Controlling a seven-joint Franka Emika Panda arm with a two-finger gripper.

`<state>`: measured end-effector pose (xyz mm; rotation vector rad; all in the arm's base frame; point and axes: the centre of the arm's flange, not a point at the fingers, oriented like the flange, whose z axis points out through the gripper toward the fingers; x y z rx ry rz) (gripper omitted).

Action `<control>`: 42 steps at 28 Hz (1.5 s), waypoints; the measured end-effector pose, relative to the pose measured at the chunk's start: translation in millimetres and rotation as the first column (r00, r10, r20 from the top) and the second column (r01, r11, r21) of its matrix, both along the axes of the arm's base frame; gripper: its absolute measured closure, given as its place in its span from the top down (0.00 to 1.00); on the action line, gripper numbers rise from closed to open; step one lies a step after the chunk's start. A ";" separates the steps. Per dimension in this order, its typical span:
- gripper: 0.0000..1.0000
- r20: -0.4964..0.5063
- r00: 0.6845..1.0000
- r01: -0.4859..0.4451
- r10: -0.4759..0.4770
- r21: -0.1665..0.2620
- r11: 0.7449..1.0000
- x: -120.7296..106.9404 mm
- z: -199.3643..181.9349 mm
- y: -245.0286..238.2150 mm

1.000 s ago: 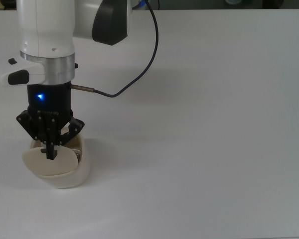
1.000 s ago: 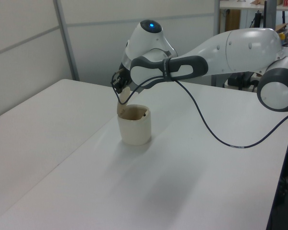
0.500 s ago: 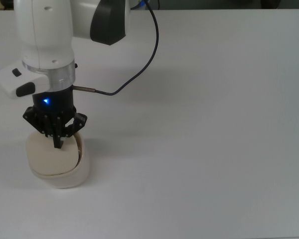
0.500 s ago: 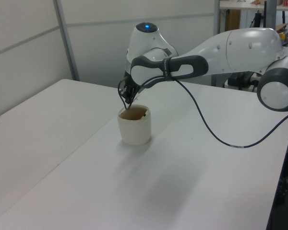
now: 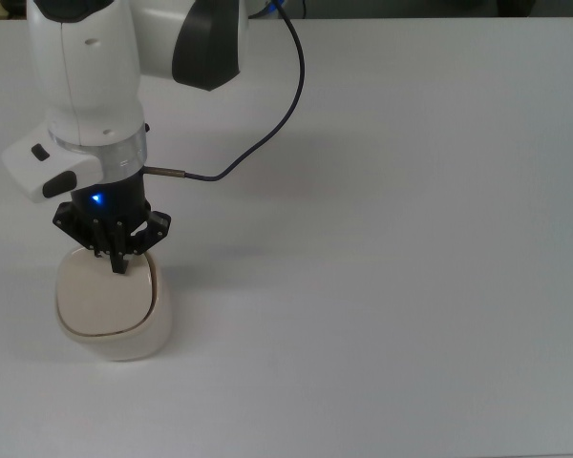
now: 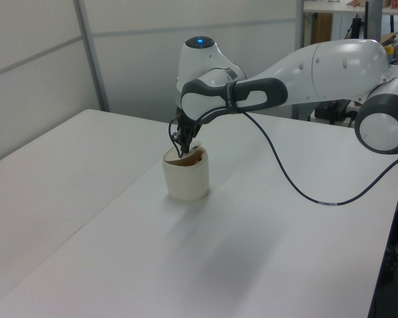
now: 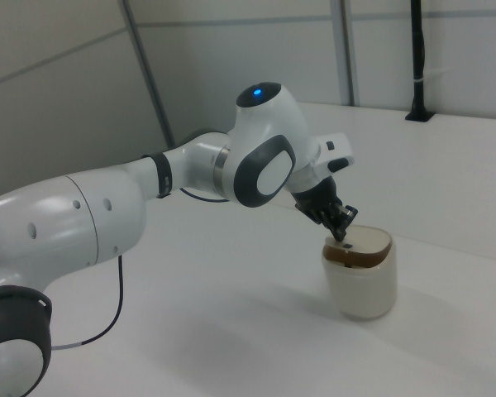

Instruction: Close the trash can

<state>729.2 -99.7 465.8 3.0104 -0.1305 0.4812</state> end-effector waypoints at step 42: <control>0.01 -0.029 0.999 0.020 -0.018 0.055 0.998 -7.5 -18.6 -23.7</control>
